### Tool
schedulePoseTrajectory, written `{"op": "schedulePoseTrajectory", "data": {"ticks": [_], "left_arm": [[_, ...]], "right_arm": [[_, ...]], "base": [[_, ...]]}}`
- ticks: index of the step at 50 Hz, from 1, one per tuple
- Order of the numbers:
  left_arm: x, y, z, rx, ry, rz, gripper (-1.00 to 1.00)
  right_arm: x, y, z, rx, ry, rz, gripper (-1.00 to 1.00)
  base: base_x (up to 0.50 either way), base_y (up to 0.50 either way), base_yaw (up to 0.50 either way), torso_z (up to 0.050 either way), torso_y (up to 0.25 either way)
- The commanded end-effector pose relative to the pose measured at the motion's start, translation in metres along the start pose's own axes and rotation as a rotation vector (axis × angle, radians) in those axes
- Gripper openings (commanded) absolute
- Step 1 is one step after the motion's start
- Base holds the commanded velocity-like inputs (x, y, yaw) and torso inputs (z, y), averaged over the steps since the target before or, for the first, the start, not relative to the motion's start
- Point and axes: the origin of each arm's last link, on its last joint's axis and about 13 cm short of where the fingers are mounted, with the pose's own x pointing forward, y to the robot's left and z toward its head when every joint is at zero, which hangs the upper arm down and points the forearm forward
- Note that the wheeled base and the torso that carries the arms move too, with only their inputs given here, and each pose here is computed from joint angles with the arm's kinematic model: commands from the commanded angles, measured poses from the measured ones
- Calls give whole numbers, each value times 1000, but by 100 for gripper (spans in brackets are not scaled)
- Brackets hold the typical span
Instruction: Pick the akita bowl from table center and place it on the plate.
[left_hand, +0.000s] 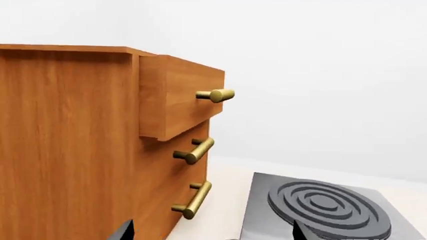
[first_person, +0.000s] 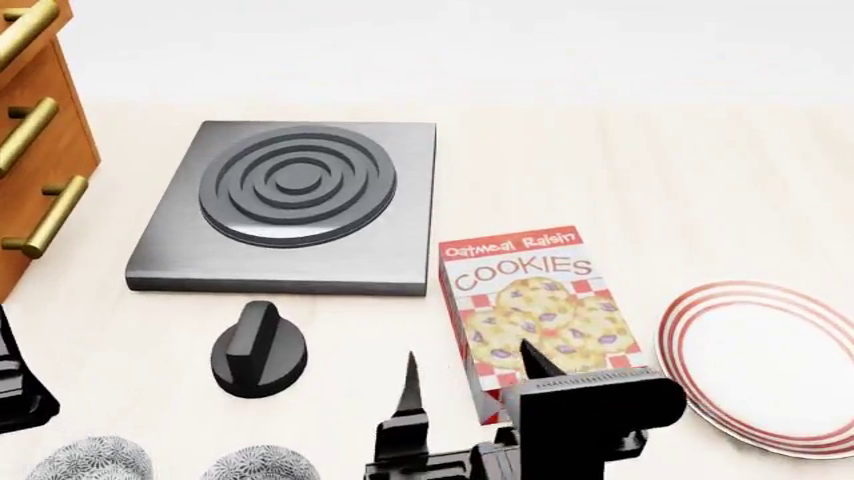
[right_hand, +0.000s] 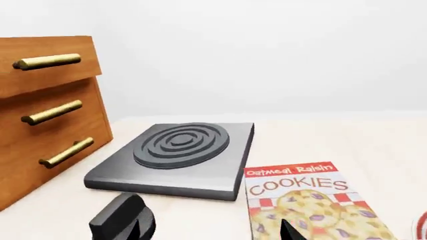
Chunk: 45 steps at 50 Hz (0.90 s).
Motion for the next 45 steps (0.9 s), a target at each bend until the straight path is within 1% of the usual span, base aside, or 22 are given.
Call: {"op": "schedulePoseTrajectory", "data": {"ticks": [1,6,7,14,15,16,17,18,23,26,27,29,35,38,45], "left_arm": [[11,26,7,2,-31,133,100],[11,32,8,-3,-35,164,100],[10,33,9,-5,-37,171,100],[7,33,9,-15,-47,174,100],[7,34,10,-18,-48,179,100],[8,35,9,-20,-48,186,100],[8,36,9,-24,-47,189,100],[8,37,9,-26,-47,191,100],[8,38,9,-34,-49,193,100],[8,38,9,-35,-49,196,100],[8,38,9,-37,-49,196,100],[8,38,9,-38,-49,194,100],[7,37,9,-40,-47,189,100],[7,37,10,-43,-49,190,100],[7,35,8,-43,-47,181,100]], "right_arm": [[42,19,2,103,175,257,100],[49,22,-6,160,244,298,100],[51,23,-6,195,264,306,100],[61,27,-6,280,360,347,100],[62,28,-6,325,382,360,100],[63,30,-6,426,416,383,100],[65,29,-6,417,425,379,100],[66,30,-6,476,437,390,100],[76,27,-6,479,481,371,100],[76,27,-7,500,505,378,100],[76,27,-8,521,516,377,100],[77,26,-9,497,533,374,100],[78,19,-11,469,559,334,100],[75,18,-11,440,578,323,100],[70,16,-6,410,576,309,100]], "base": [[0,0,0,0,0],[0,0,0,0,0],[0,0,0,0,0],[0,0,0,0,0],[0,0,0,0,0],[0,0,0,0,0],[0,0,0,0,0],[0,0,0,0,0],[0,0,0,0,0],[0,0,0,0,0],[0,0,0,0,0],[0,0,0,0,0],[0,0,0,0,0],[0,0,0,0,0],[0,0,0,0,0]]}}
